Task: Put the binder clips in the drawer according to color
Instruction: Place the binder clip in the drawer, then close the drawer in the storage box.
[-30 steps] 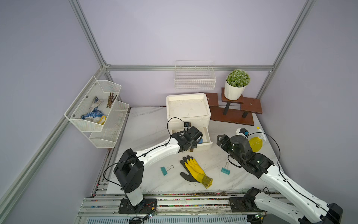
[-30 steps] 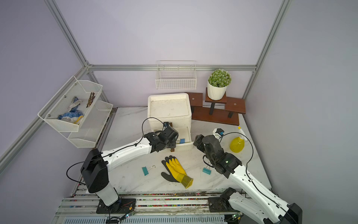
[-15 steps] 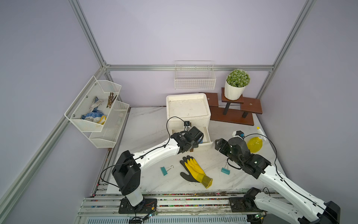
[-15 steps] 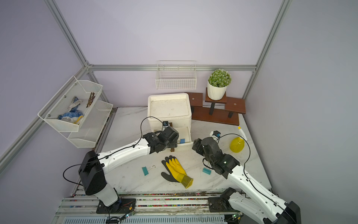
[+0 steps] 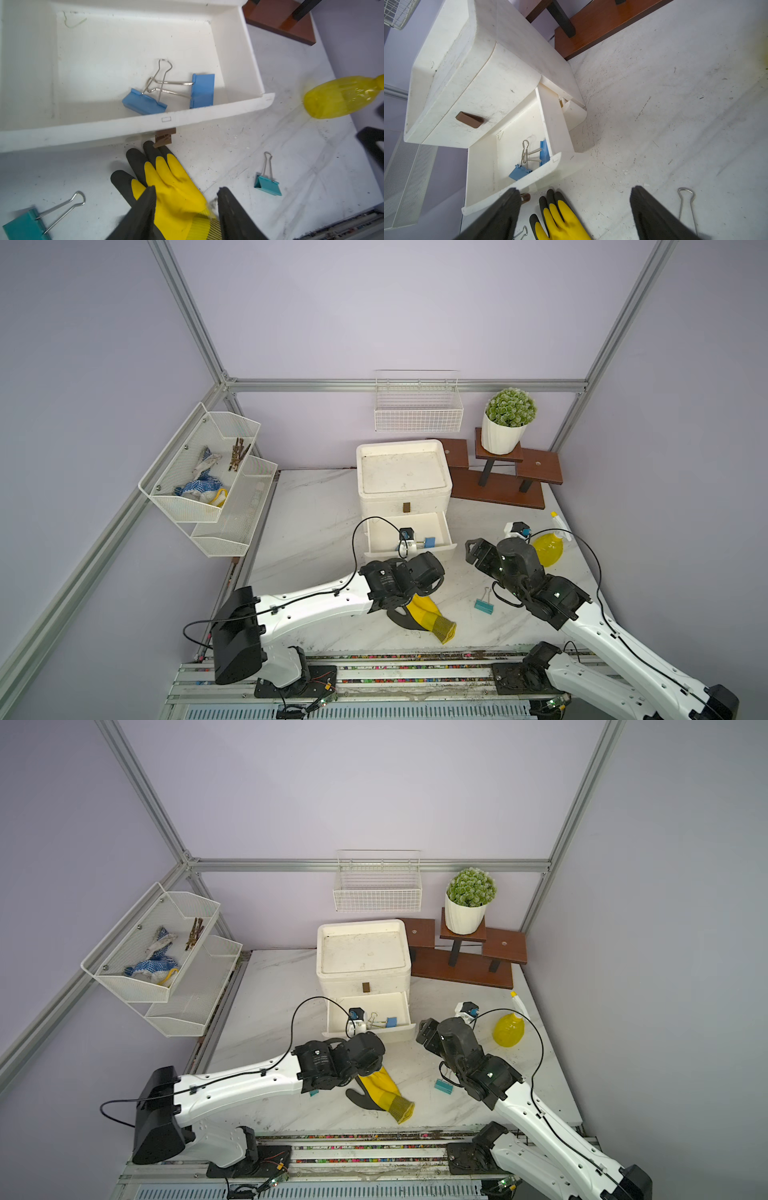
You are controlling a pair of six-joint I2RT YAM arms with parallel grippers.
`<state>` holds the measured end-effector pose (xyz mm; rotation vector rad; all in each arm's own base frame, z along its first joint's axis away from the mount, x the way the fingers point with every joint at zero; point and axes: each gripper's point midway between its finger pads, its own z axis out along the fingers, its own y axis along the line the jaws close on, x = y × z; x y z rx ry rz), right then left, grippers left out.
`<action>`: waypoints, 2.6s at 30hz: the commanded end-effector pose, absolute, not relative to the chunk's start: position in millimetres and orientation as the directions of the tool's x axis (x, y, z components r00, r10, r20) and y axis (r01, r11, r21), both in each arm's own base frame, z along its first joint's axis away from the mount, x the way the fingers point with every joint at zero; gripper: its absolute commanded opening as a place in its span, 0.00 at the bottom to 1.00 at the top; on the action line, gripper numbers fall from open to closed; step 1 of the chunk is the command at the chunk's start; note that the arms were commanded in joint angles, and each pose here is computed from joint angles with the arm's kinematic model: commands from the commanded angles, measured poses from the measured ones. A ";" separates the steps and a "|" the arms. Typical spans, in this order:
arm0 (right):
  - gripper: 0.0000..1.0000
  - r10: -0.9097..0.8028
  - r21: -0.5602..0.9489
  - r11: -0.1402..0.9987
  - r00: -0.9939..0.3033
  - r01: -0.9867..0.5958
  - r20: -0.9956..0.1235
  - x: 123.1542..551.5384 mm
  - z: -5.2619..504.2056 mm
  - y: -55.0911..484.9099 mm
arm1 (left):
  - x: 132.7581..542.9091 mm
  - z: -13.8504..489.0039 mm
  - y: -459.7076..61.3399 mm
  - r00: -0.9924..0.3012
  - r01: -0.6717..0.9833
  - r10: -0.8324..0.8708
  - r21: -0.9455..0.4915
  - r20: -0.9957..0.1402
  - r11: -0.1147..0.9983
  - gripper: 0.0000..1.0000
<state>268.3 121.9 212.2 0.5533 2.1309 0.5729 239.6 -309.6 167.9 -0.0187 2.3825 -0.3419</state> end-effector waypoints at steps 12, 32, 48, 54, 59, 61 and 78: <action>0.89 0.563 0.552 0.808 -0.541 0.204 -0.624 265.1 209.6 111.8 | 265.5 147.6 -320.8 -0.538 -0.020 -0.173 -0.192 -0.825 0.981 0.57; 0.88 0.565 0.550 0.808 -0.542 0.212 -0.621 267.8 208.5 111.9 | 293.2 137.7 -312.2 -0.486 -0.025 -0.103 -0.104 -0.868 0.994 0.22; 0.88 0.563 0.541 0.812 -0.539 0.220 -0.626 267.5 207.4 109.3 | 306.0 179.0 -320.9 -0.392 0.032 -0.113 -0.136 -0.913 0.990 0.00; 0.88 0.563 0.542 0.812 -0.542 0.219 -0.624 267.9 206.6 110.2 | 318.6 185.6 -317.4 -0.366 0.008 -0.121 -0.133 -0.923 0.991 0.00; 0.88 0.561 0.541 0.812 -0.544 0.218 -0.624 268.4 206.1 110.4 | 336.4 181.1 -312.6 -0.346 -0.011 -0.128 -0.133 -0.929 0.991 0.00; 0.88 0.559 0.540 0.813 -0.546 0.217 -0.624 268.5 205.8 110.9 | 342.7 182.7 -312.1 -0.323 -0.014 -0.121 -0.123 -0.939 0.992 0.00; 0.88 0.559 0.542 0.813 -0.548 0.213 -0.622 269.3 203.2 112.1 | 387.2 190.8 -313.4 -0.213 -0.034 -0.130 -0.125 -0.968 0.992 0.00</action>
